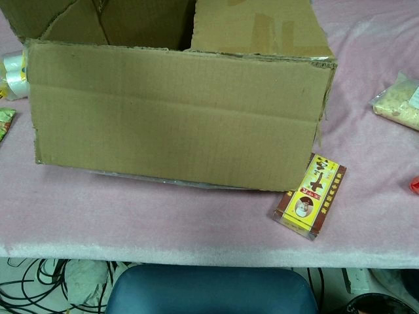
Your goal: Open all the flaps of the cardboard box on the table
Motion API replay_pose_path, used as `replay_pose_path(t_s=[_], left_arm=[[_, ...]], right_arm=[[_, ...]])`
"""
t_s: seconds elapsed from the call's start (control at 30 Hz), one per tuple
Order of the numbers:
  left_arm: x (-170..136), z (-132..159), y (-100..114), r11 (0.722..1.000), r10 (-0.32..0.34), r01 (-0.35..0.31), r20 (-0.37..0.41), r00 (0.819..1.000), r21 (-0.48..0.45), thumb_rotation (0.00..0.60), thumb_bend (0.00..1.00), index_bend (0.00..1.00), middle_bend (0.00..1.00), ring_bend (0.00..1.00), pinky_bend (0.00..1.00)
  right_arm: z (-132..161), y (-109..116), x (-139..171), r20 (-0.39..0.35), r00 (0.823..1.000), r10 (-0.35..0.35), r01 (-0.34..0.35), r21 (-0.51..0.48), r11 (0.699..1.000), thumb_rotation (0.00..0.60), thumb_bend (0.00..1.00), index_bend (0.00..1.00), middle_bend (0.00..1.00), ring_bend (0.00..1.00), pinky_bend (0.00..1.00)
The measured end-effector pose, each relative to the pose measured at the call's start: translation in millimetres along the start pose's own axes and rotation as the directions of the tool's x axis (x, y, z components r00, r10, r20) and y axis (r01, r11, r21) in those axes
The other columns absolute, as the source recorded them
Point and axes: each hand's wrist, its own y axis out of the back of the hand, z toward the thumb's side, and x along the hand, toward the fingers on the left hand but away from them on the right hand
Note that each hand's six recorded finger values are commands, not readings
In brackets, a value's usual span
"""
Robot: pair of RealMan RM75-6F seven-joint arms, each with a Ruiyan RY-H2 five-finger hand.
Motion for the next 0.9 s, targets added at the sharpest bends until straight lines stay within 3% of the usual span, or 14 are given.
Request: replay_pose_path(t_s=[0.33,0.83,0.9], left_arm=[[-40,-19,-18,0.999,0.011,-0.014,-0.065,0.998,-0.051,0.6,1.0,0.34,0.59,0.67,0.64],[-83,-43,-86,0.985,-0.106,0.083,-0.154,0.982,-0.149,0.6,1.0,0.33,0.57,0.66,0.63],[-88,-45,-94,0.982,-0.115,0.088,-0.165,0.98,-0.165,0.6,0.89,0.3,0.53,0.61,0.57]], right_arm=[[1,-1,1,-0.001,1.0,0.002,-0.002,0.0,1.0,0.6,0.25,0.0,0.0,0.0,0.21],[4,0,3,-0.005,1.0,0.0,0.001,0.005,1.0,0.6,0.25,0.0,0.0,0.0,0.21],[4,0,3,-0.007,1.0,0.0,0.0,0.007,1.0,0.6,0.25,0.0,0.0,0.0,0.21]])
